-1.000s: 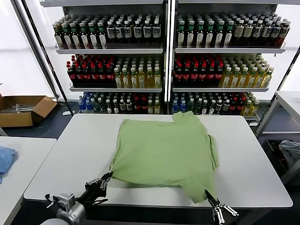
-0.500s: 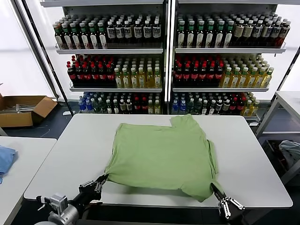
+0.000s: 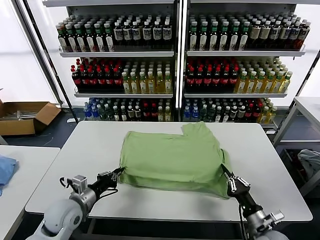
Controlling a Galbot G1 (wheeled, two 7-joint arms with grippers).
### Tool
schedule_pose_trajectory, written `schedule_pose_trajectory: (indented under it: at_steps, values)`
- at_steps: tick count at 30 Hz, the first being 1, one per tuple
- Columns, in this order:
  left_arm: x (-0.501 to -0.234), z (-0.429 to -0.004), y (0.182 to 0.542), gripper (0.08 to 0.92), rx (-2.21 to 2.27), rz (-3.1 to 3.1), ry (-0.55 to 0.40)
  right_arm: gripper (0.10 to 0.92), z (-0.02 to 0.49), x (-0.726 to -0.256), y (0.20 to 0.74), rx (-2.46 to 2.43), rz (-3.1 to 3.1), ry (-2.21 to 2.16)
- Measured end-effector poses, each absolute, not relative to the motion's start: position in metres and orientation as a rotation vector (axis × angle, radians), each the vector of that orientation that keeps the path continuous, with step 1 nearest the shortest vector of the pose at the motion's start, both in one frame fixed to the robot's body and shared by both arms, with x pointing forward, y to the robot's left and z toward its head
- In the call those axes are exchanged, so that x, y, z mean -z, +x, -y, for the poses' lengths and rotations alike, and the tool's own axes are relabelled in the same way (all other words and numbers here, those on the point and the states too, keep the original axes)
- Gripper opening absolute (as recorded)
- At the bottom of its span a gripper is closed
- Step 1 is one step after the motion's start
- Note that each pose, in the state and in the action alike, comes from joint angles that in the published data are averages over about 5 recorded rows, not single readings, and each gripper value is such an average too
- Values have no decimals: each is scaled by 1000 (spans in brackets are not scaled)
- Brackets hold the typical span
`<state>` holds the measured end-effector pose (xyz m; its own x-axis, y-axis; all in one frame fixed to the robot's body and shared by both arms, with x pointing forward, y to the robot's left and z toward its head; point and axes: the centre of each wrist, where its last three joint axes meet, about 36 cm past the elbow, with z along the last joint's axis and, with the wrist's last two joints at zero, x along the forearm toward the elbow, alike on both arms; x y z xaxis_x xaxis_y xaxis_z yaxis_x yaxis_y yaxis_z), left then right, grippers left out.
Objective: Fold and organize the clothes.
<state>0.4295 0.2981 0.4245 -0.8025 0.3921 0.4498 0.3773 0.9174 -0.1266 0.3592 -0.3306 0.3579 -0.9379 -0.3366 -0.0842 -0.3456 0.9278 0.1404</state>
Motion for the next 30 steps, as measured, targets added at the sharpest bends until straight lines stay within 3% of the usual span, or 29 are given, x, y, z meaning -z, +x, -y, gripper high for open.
schedule_pose_trajectory:
  at_steps: [6, 13, 23, 26, 30]
  values:
    - [-416, -302, 462, 136, -17, 2577, -521, 240, 330, -354, 387, -124, -3104, -536]
    - [-415, -316, 469, 348, 28, 2577, -456, 439, 333, -355, 386, 31, -3190, -497]
    - [-405, -324, 442, 642, 56, 2541, -396, 705, 330, -349, 343, 147, -3347, -379]
    - [-399, -322, 438, 728, 49, 2529, -385, 704, 327, -345, 334, 154, -3393, -347]
    - [-392, -320, 437, 763, 34, 2514, -375, 597, 323, -343, 327, 157, -3437, -307]
